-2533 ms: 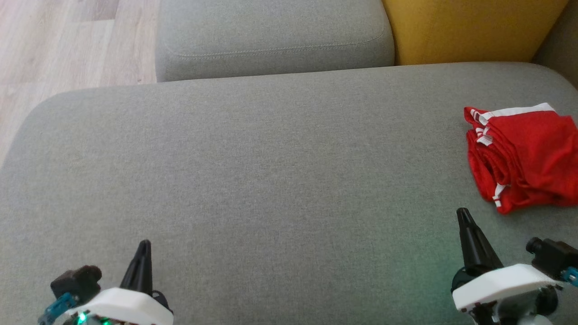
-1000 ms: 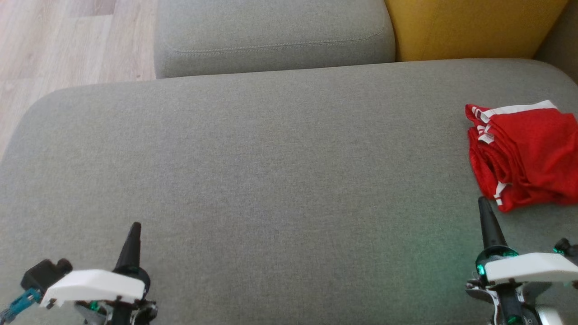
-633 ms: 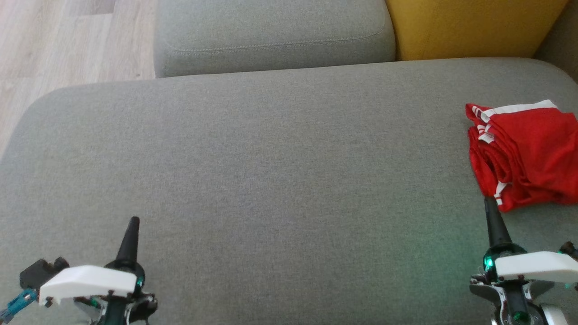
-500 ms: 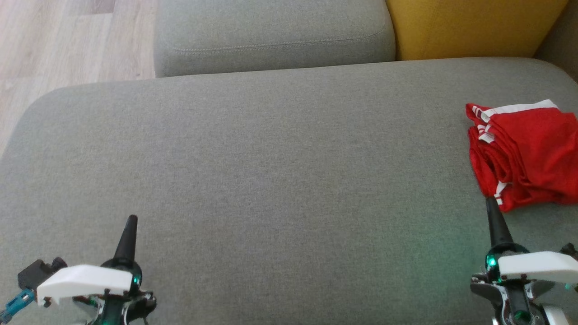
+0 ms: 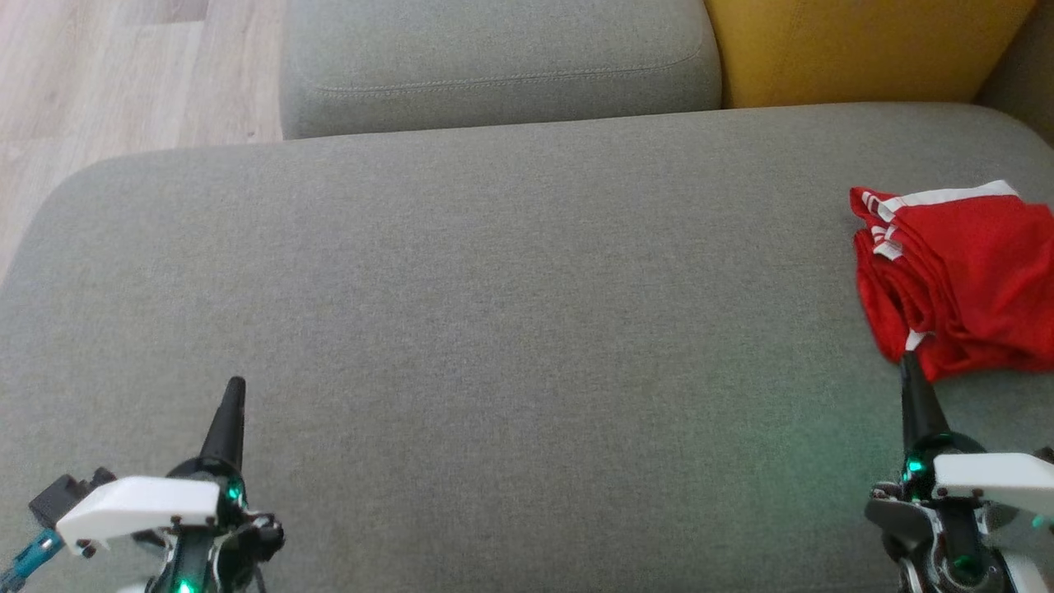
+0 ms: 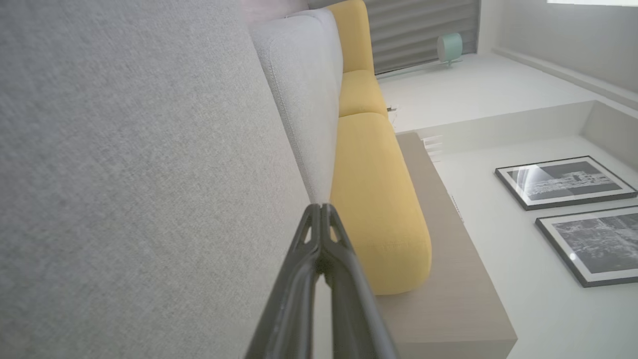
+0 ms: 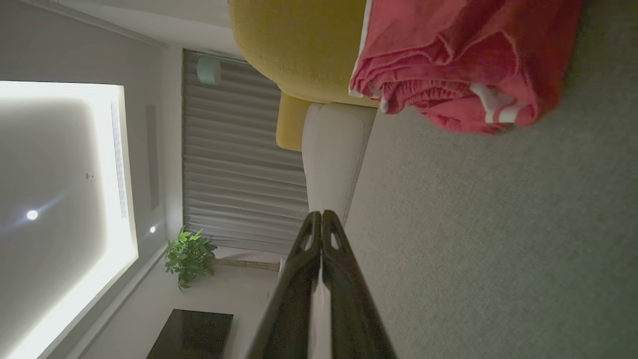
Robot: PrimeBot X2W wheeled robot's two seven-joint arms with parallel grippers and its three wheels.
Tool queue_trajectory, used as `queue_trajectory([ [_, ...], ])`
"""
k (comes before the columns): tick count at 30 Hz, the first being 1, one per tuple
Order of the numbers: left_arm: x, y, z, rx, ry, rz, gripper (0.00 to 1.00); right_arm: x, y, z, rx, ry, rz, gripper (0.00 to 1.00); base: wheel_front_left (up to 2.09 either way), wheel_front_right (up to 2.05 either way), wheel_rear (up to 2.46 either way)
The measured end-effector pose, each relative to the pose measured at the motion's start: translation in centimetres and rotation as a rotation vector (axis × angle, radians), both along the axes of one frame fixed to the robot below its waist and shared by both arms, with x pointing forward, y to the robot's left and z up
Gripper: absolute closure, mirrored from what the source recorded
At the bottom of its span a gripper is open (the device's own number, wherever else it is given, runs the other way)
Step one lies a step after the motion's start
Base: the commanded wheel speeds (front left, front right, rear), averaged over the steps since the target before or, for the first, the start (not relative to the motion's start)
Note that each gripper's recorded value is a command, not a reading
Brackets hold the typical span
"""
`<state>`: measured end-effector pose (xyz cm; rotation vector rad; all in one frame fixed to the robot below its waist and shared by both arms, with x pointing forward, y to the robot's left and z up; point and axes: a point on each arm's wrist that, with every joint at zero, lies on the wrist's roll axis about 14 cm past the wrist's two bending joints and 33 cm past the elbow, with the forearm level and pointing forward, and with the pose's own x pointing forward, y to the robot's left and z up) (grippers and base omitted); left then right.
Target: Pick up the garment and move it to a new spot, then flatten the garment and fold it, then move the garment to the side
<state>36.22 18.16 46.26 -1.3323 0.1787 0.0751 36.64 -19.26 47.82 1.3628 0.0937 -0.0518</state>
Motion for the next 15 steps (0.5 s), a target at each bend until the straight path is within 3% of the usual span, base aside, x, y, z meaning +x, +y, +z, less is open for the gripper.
queue_trajectory([
  [15,0.78,0.55,0.95,-0.186,-0.050,0.044,1.00,0.61,-0.85,-0.05,0.172,-0.004,-0.053,1.00,0.00,0.00,0.00],
])
